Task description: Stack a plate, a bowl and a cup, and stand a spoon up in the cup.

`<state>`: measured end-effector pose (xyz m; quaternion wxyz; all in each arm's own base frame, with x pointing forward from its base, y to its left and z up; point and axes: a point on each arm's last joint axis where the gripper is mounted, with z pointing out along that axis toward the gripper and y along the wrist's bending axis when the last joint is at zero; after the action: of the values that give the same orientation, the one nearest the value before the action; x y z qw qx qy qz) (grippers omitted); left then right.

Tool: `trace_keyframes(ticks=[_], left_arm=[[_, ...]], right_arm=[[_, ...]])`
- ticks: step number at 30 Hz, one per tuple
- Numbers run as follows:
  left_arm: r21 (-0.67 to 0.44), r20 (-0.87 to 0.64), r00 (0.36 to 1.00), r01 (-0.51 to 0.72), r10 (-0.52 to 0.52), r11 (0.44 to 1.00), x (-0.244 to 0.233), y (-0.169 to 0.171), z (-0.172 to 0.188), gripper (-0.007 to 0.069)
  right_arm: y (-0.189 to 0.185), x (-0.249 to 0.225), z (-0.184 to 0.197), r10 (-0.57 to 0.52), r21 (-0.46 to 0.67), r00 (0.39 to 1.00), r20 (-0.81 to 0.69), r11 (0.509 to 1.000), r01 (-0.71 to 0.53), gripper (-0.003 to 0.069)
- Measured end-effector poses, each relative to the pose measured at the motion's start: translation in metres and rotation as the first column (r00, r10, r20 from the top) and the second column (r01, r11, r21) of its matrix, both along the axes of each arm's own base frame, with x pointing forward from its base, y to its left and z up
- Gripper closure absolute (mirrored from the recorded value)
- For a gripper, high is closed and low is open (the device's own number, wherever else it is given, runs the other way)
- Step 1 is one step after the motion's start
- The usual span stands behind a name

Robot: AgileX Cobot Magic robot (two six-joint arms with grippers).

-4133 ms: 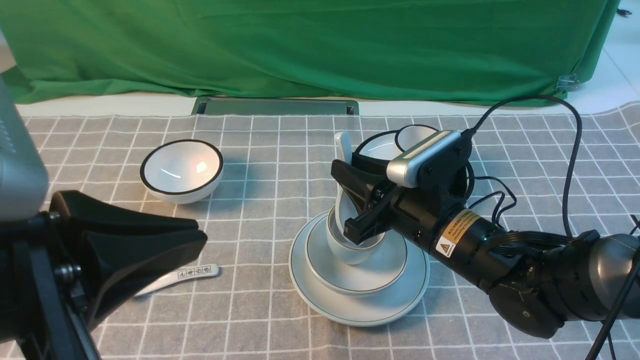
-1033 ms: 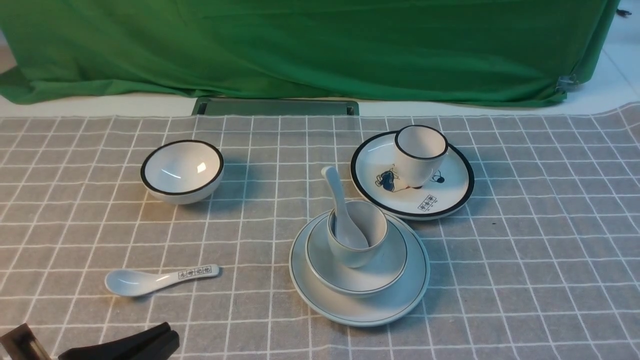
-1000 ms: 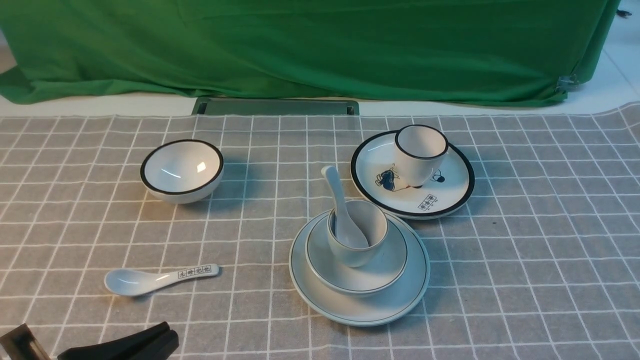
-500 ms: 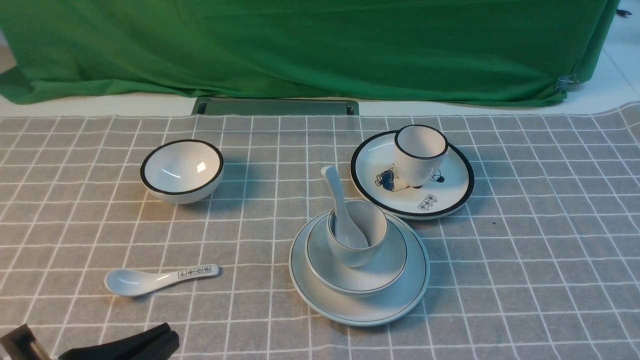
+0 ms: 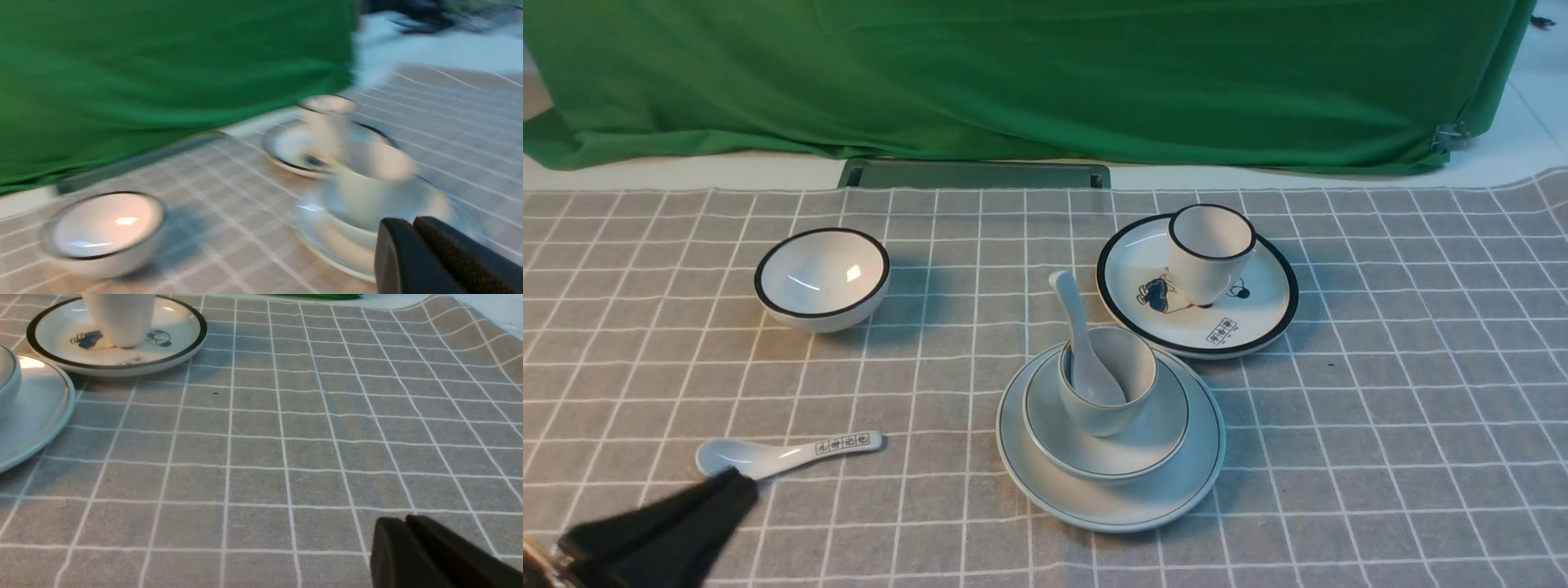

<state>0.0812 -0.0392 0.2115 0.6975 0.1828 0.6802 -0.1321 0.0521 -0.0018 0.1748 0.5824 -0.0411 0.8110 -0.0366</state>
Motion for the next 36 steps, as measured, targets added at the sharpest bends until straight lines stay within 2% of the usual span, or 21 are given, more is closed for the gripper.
trace_keyframes(ticks=[1, 2, 3, 5, 8, 9, 11, 12, 14, 16, 36], left_arm=[[-0.012, 0.018, 0.997, -0.081, 0.082, 0.997, 0.001, 0.007, 0.002, 0.0613], [-0.017, 0.019, 0.995, -0.095, 0.096, 0.995, 0.001, 0.009, 0.002, 0.0613], [-0.049, 0.036, 0.975, -0.216, 0.218, 0.975, 0.0, 0.02, 0.005, 0.0613], [-0.102, 0.032, 0.943, -0.325, 0.33, 0.94, -0.004, 0.031, 0.006, 0.0613], [-0.14, 0.01, 0.892, -0.446, 0.451, 0.884, -0.013, 0.041, 0.004, 0.0613], [-0.141, 0.001, 0.886, -0.459, 0.464, 0.877, -0.014, 0.042, 0.002, 0.0613], [-0.113, -0.089, 0.857, -0.515, 0.508, 0.85, -0.022, 0.044, -0.009, 0.0613], [-0.113, -0.089, 0.857, -0.514, 0.507, 0.85, -0.022, 0.044, -0.009, 0.0613], [-0.059, -0.2, 0.845, -0.516, 0.497, 0.854, -0.025, 0.042, -0.021, 0.0613], [-0.055, -0.244, 0.84, -0.511, 0.485, 0.858, -0.026, 0.041, -0.025, 0.0613], [-0.008, -0.211, 0.842, -0.51, 0.497, 0.86, -0.026, 0.042, -0.024, 0.0613]], right_arm=[[0.0, 0.0, 0.0, 0.0, -0.001, 1.0, 0.0, 1.0, 0.0, 0.0587], [0.0, 0.0, 0.0, 0.0, -0.001, 1.0, 0.0, 1.0, 0.0, 0.0585], [0.0, 0.0, 0.0, 0.001, -0.002, 1.0, 0.0, 1.0, -0.001, 0.0578], [0.0, 0.0, 0.0, 0.001, -0.002, 1.0, 0.001, 1.0, -0.001, 0.0574], [0.0, 0.0, 0.0, 0.001, -0.002, 1.0, 0.0, 1.0, -0.001, 0.0571], [0.0, 0.0, 0.0, 0.001, -0.002, 1.0, 0.0, 1.0, -0.001, 0.057], [0.0, 0.0, 0.0, 0.001, -0.002, 1.0, 0.0, 1.0, -0.001, 0.0564], [0.0, 0.0, 0.0, 0.001, -0.002, 1.0, 0.001, 1.0, -0.001, 0.0563], [0.0, 0.0, 0.0, 0.001, -0.002, 1.0, 0.002, 1.0, -0.001, 0.0557], [0.0, 0.0, 0.0, 0.001, -0.002, 1.0, 0.0, 1.0, -0.001, 0.0551], [0.0, 0.0, 0.0, 0.001, -0.003, 1.0, 0.001, 1.0, -0.001, 0.0487]])
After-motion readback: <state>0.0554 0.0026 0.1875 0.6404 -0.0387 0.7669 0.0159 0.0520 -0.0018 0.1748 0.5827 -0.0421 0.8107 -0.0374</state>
